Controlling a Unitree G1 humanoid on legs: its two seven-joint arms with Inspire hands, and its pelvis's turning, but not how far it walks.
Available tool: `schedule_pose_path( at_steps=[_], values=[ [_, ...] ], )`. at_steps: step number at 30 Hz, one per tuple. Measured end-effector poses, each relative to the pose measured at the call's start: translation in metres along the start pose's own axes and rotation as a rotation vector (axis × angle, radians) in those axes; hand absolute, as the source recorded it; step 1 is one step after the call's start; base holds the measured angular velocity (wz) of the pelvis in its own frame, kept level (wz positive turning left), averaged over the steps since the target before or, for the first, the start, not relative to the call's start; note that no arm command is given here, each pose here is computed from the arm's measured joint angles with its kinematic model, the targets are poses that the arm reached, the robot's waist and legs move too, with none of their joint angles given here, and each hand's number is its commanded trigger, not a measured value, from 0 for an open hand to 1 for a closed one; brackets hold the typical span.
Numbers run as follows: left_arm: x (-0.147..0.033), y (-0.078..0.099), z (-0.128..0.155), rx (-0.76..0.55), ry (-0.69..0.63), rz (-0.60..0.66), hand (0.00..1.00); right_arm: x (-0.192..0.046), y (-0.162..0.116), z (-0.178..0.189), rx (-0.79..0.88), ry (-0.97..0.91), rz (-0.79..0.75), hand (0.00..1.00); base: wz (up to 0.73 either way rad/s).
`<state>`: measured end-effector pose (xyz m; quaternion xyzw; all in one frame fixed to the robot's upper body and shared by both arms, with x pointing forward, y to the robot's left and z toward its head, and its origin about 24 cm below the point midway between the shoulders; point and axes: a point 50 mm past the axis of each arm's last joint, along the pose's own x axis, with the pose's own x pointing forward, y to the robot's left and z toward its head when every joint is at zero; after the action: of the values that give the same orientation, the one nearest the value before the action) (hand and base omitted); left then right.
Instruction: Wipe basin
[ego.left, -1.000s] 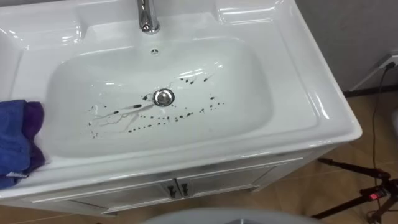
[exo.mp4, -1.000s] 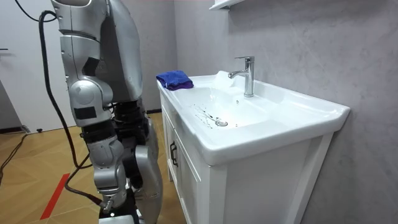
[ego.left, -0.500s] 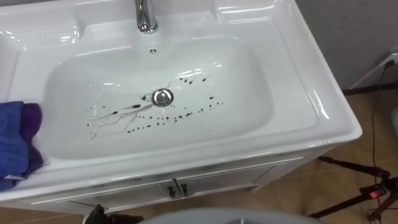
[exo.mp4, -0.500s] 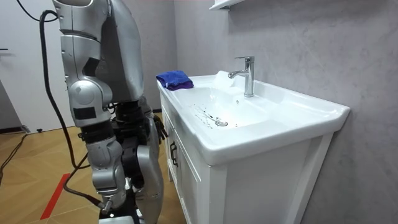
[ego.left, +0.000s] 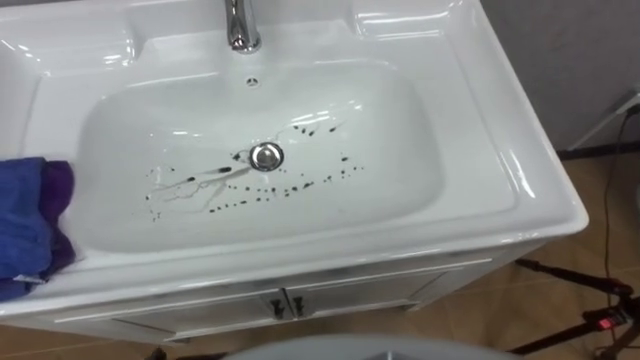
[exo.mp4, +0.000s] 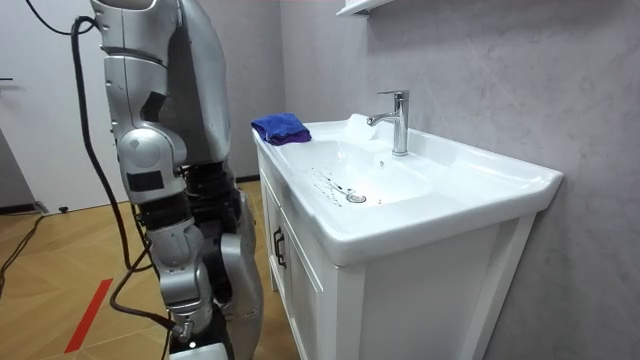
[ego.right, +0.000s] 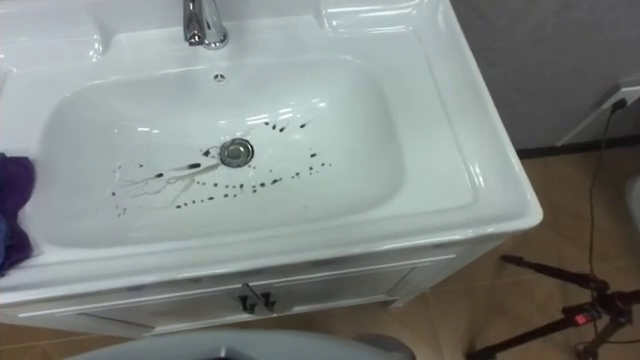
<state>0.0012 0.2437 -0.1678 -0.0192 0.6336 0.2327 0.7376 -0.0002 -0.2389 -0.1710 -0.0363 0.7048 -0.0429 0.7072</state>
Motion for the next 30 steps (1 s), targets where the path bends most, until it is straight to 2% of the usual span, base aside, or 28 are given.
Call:
schedule_pose_path(
  at_steps=[12,26,30],
  values=[
    [-0.005,0.016,-0.045,-0.065,0.229,0.08,0.0,0.0,0.0,-0.002,-0.046,0.063,-0.007,0.0,0.05],
    [-0.007,0.034,-0.046,-0.218,0.261,0.229,0.0,-0.001,-0.006,-0.004,-0.046,0.085,-0.025,0.0,0.08],
    [-0.007,0.046,-0.036,-0.277,0.212,0.307,0.0,-0.003,-0.017,-0.001,-0.043,0.062,-0.054,0.0,0.12]
  ],
)
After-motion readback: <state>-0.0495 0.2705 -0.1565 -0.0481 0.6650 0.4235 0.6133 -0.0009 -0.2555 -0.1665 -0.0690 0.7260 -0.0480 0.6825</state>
